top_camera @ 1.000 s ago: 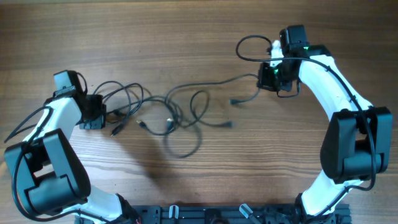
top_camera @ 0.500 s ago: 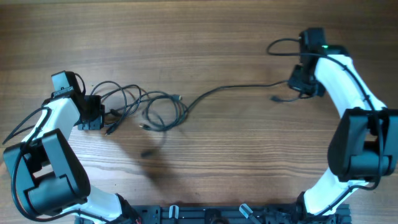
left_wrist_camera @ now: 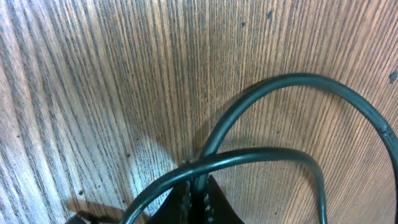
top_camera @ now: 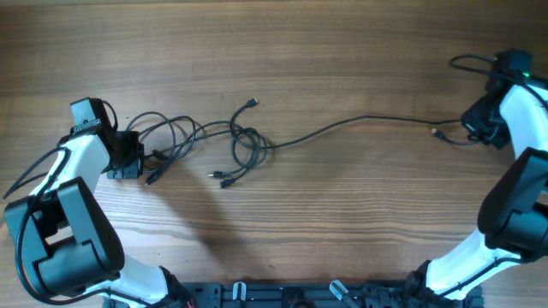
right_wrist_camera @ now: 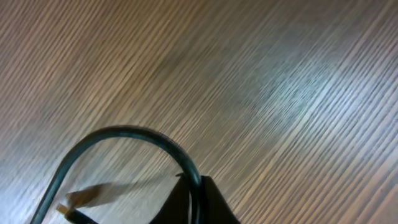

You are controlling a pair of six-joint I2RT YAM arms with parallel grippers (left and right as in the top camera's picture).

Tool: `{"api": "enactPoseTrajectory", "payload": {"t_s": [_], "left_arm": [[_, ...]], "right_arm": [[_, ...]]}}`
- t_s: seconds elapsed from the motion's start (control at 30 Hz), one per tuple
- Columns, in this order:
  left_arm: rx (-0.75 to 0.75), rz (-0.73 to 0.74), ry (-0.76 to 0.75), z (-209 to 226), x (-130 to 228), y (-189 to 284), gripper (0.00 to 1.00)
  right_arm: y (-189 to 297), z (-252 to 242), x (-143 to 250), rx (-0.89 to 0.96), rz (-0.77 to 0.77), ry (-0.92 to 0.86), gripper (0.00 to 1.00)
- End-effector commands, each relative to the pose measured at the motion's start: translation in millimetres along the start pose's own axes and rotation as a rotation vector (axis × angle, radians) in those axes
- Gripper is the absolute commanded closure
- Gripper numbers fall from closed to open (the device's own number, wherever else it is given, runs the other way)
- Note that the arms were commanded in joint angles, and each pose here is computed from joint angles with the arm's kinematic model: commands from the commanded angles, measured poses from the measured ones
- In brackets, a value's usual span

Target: Untangle cables

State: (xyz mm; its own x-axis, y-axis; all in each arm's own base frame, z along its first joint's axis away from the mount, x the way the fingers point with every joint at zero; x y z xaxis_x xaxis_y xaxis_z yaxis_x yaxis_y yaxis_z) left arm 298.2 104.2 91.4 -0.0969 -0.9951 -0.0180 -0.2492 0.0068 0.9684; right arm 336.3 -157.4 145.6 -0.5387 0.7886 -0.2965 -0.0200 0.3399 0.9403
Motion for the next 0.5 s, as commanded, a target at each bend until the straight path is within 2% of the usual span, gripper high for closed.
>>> {"api": "enactPoseTrajectory", "payload": {"t_s": [0.0, 0.03, 0.07, 0.1, 0.13, 0.47], "left_arm": [[-0.024, -0.022, -0.001, 5, -4, -3, 0.92], [-0.024, -0.022, -0.001, 5, -4, -3, 0.92], [-0.022, -0.018, -0.001, 5, -4, -3, 0.92], [-0.02, -0.014, -0.001, 5, -3, -3, 0.92], [-0.017, -0.008, -0.001, 4, -3, -3, 0.92], [-0.014, -0.002, -0.001, 4, -2, -3, 0.92]], "right_arm": [[-5, 0, -9, -0.045, 0.007, -0.007, 0.62], [-5, 4, -9, -0.093, 0.021, 0.024, 0.49], [-5, 7, -8, -0.132, 0.033, 0.054, 0.29], [-4, 12, -6, -0.186, 0.053, 0.09, 0.05], [-3, 17, -4, -0.238, 0.076, 0.097, 0.0], [20, 67, 17, -0.584, 0.149, 0.246, 0.01]]}}
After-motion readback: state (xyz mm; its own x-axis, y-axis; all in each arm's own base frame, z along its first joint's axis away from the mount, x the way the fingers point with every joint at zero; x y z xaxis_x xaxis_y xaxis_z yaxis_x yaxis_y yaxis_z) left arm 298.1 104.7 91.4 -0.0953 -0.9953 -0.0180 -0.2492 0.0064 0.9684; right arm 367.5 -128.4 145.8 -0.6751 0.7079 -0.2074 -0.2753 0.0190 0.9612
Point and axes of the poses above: each gripper's point midway between its finger pads, its own y axis back along the fingers, its own z axis along the line the jaws close on, x = y × z, the point moved 9 cm from there along y, back along the fingers, and after that the axes turned 5 degrees about -y, right-handed, at the moved point
